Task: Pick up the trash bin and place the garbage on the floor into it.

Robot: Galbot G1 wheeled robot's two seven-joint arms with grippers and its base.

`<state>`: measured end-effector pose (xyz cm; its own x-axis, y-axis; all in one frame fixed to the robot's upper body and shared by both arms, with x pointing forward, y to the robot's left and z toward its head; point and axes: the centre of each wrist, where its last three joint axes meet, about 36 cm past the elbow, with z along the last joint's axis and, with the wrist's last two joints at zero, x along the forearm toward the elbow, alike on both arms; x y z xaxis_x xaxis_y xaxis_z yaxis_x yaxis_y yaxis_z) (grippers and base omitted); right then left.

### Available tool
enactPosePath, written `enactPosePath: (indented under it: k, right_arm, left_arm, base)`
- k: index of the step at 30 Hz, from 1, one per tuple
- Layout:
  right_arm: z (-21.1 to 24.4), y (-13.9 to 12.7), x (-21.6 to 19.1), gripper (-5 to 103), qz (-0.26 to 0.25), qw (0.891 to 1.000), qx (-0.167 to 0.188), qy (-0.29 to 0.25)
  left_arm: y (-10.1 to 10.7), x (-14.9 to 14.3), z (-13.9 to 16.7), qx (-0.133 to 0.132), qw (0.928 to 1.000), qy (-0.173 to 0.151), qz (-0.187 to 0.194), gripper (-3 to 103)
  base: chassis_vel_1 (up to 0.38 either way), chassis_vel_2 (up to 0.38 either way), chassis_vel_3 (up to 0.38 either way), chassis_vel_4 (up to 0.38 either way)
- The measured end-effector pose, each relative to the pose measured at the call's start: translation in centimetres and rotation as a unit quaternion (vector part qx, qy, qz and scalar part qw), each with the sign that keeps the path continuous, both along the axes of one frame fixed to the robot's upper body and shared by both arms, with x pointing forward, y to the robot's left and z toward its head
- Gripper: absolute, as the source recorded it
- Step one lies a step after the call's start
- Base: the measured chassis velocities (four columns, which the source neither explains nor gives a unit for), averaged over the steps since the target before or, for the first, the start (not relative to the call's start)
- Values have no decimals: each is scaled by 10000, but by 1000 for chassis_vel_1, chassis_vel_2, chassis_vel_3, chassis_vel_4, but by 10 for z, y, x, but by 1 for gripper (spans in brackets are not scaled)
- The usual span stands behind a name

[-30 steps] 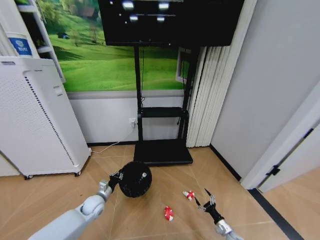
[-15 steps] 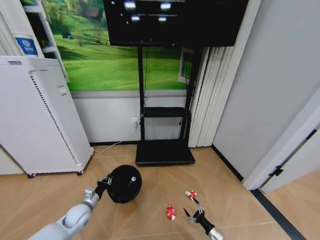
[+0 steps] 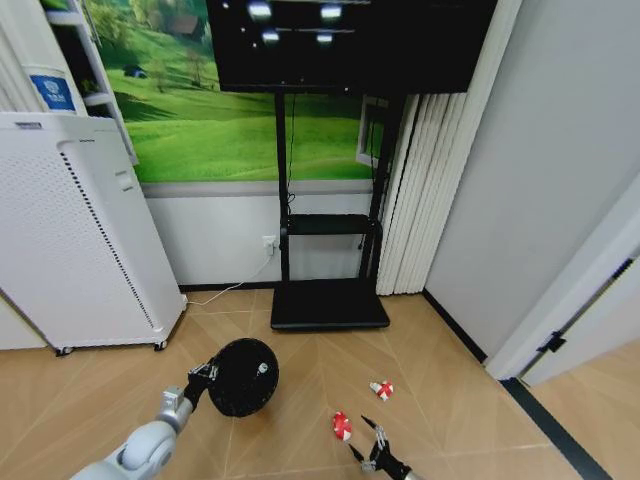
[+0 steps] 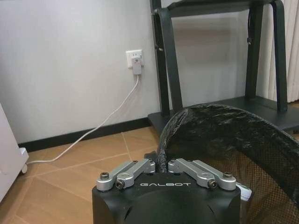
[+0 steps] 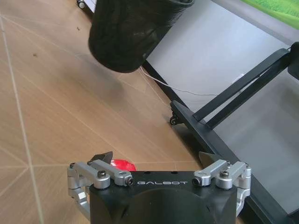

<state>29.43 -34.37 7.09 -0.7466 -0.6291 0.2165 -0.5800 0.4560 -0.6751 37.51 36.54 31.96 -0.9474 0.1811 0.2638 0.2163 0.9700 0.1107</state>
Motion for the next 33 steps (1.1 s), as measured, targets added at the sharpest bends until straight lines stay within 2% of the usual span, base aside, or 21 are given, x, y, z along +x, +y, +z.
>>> enactPosePath:
  k: [5,8,17,22,27,29,33]
  right_arm:
    - [-2,11,7,100,-107,9999,108,5]
    - [-1,9,12,100,-212,9997,124,-9]
    - [0,8,15,100,-337,9993,161,42]
    - [-3,27,10,100,-270,9991,307,74]
    - [-5,34,12,100,-271,9990,341,50]
    - [-5,35,11,100,-272,9990,341,49]
    - [-8,40,6,100,-295,9988,378,70]
  left_arm:
    - [1,-9,-12,52,9999,144,-29,6]
    - [9,-30,-24,168,9994,315,-8,6]
    - [17,-46,-29,224,9987,456,18,6]
    - [29,-58,-11,253,9976,642,85,6]
    - [44,-54,18,347,9975,607,102,6]
    - [51,-50,40,420,9974,585,50,6]
    - [54,-48,54,529,9967,606,-66,6]
  base:
    - [0,0,0,0]
    - [0,0,0,0]
    - [0,0,0,0]
    - [0,0,0,0]
    - [0,0,0,0]
    - [0,0,0,0]
    - [0,0,0,0]
